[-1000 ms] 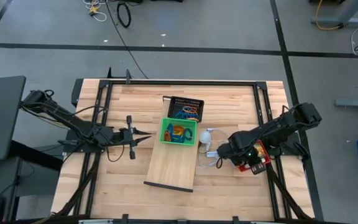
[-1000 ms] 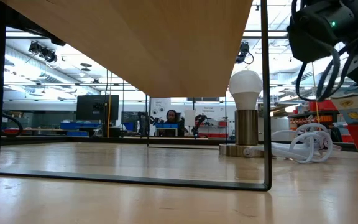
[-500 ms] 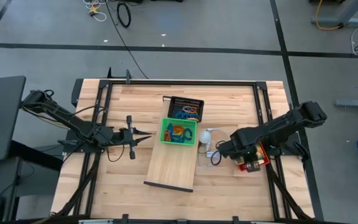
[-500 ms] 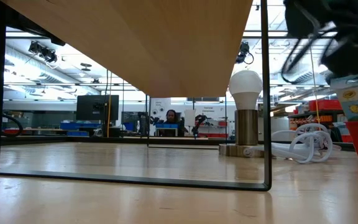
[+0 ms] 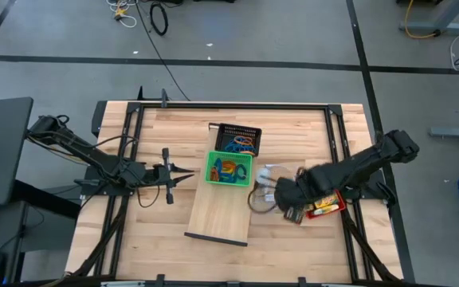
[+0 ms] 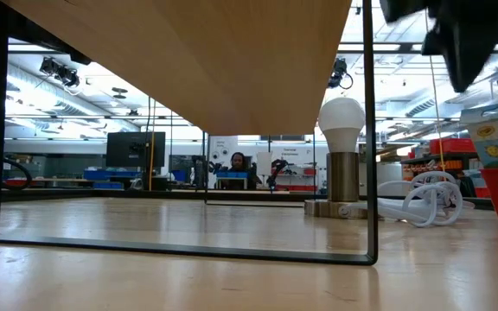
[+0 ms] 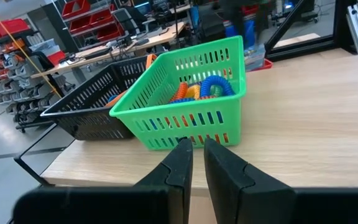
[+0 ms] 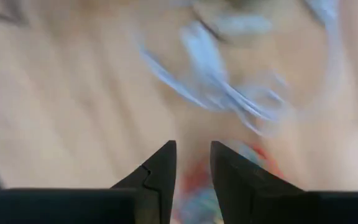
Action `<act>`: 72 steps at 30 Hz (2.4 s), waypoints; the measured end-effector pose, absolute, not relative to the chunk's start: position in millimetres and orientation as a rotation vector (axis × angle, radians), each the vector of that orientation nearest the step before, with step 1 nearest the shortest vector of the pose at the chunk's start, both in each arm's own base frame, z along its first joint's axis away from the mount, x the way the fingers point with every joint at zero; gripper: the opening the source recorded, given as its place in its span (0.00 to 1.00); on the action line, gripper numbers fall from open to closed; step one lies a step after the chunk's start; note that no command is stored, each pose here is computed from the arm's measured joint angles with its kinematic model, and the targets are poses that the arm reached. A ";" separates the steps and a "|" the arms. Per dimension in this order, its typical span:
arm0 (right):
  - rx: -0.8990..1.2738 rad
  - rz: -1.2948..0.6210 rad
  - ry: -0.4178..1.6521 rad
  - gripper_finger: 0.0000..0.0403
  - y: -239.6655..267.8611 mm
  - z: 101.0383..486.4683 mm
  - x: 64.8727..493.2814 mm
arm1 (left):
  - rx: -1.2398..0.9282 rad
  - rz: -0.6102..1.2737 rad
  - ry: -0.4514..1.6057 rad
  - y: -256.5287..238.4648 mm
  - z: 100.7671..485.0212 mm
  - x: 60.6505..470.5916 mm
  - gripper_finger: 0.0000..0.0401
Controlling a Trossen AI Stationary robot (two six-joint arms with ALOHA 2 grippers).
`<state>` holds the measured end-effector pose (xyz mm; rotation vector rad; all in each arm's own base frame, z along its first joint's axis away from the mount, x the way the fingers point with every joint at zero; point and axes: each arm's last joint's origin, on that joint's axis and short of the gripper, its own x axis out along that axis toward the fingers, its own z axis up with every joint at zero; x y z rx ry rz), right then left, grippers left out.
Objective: Pick & Place Office Desk Supplies
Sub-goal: Put the red bin on the shelf
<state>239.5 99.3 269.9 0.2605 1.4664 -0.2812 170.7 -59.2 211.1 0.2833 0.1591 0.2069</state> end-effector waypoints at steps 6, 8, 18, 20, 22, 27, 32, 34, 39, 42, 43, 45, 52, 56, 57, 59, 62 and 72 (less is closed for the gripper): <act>0.357 -0.249 1.270 0.26 155.2 247.2 259.0 | 0.314 0.204 0.169 -59.1 210.4 170.6 0.12; 0.366 -0.263 1.278 0.24 173.7 231.7 261.1 | 0.317 0.204 0.169 -59.1 210.4 170.5 0.12; 0.304 -0.310 1.400 0.12 237.9 169.0 272.4 | 0.351 0.199 0.168 -59.2 210.9 170.7 0.12; 0.301 -0.259 1.430 0.10 241.9 162.5 275.2 | 0.352 0.199 0.161 -59.2 211.7 170.7 0.12; 0.297 -0.222 1.439 0.09 243.2 158.6 278.3 | 0.350 0.200 0.156 -59.3 212.3 170.9 0.12; 0.324 -0.182 1.456 0.06 240.5 158.3 283.9 | 0.351 0.200 0.155 -59.3 212.3 170.8 0.12; 0.352 -0.127 1.462 0.06 237.4 158.8 291.0 | 0.351 0.199 0.155 -59.3 212.4 170.8 0.12; 0.377 -0.151 1.449 0.07 233.9 158.9 294.6 | 0.352 0.199 0.157 -59.3 212.1 170.8 0.12; 0.425 -0.212 1.432 0.17 228.3 158.9 299.0 | 0.355 0.198 0.163 -59.3 211.6 170.7 0.12; 0.419 -0.229 1.450 0.27 225.7 158.9 298.0 | 0.356 0.198 0.163 -59.3 211.5 170.7 0.12; 0.421 -0.236 1.469 0.31 223.7 159.1 297.5 | 0.356 0.198 0.163 -59.3 211.5 170.7 0.12; 0.444 -0.261 1.518 0.38 218.3 159.9 296.5 | 0.356 0.197 0.163 -59.3 211.4 170.7 0.12; 0.383 -0.552 1.677 0.49 208.1 195.6 277.6 | 0.355 0.197 0.167 -59.3 211.0 170.7 0.12; 0.378 -0.634 1.699 0.49 210.6 206.7 271.2 | 0.356 0.197 0.168 -59.3 210.9 170.6 0.12; 0.379 -0.645 1.703 0.49 210.6 206.5 270.3 | 0.356 0.194 0.168 -59.4 210.9 170.6 0.12; 0.372 -0.658 1.707 0.49 210.5 203.6 268.2 | 0.355 0.190 0.168 -59.5 210.9 170.7 0.12; 0.359 -0.706 1.720 0.49 206.1 195.4 264.7 | 0.355 0.190 0.167 -59.5 210.9 170.7 0.12; 0.352 -0.779 1.754 0.49 197.4 189.7 261.6 | 0.354 0.189 0.167 -59.6 210.9 170.7 0.12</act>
